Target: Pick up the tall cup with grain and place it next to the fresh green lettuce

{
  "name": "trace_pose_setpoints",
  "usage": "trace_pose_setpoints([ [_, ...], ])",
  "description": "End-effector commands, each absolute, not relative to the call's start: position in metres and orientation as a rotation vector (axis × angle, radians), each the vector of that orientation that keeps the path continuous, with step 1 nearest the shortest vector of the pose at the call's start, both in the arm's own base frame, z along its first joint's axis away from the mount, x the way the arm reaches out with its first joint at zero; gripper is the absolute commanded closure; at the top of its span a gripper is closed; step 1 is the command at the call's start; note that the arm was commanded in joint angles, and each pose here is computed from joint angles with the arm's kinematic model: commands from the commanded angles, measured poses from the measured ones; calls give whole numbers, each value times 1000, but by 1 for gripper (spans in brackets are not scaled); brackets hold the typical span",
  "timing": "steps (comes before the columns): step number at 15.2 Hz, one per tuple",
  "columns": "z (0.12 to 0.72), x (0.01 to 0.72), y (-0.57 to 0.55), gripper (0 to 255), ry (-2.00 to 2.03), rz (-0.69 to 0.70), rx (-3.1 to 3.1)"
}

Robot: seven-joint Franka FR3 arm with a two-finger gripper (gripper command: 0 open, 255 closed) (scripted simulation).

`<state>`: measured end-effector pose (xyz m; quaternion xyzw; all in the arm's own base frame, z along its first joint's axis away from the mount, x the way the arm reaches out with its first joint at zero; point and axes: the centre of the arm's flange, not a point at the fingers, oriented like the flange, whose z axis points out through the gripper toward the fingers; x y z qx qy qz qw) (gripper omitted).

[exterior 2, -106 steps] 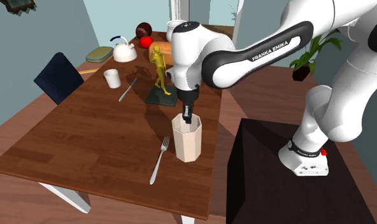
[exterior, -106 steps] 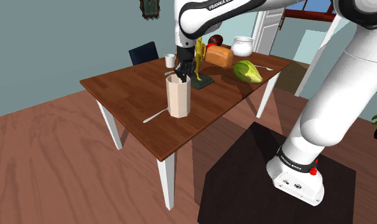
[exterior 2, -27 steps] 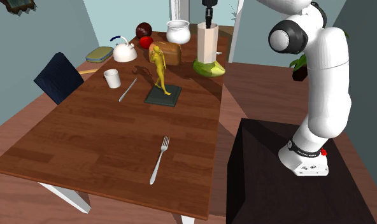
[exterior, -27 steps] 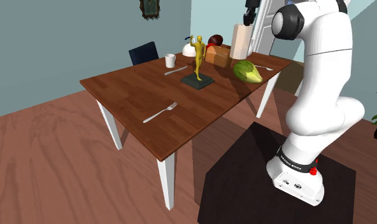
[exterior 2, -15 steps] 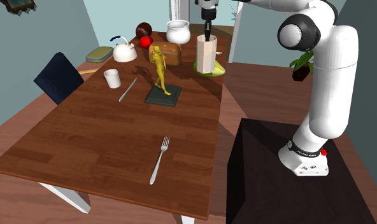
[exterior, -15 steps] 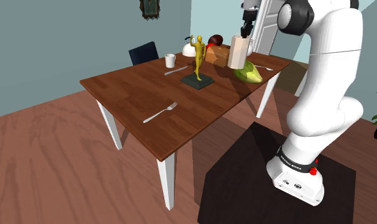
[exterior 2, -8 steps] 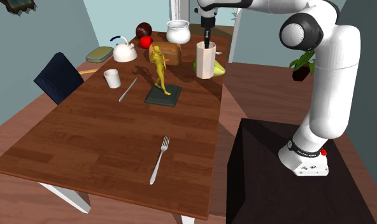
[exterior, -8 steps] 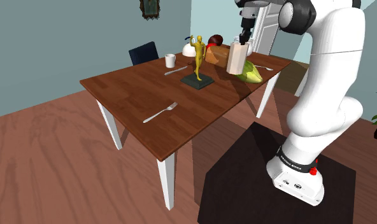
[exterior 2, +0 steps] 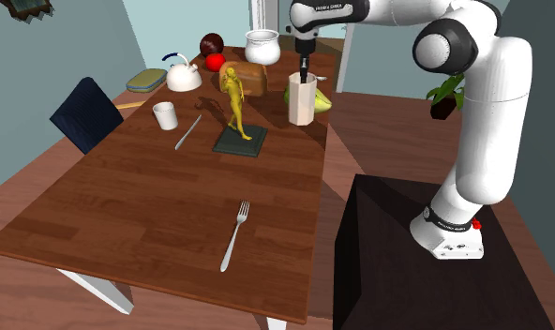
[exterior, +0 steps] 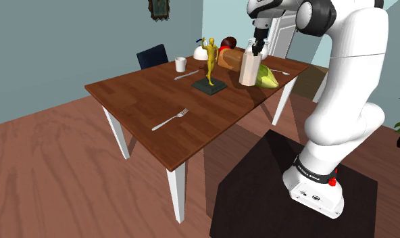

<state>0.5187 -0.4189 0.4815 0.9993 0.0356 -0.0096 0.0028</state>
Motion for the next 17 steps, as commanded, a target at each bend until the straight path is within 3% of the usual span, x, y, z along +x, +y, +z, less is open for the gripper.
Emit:
trace_pose_setpoints([
  [1, 472, 518, -419, 255, 111, -28, 3133],
  [17, 401, 518, -419, 255, 111, -28, 3133],
])
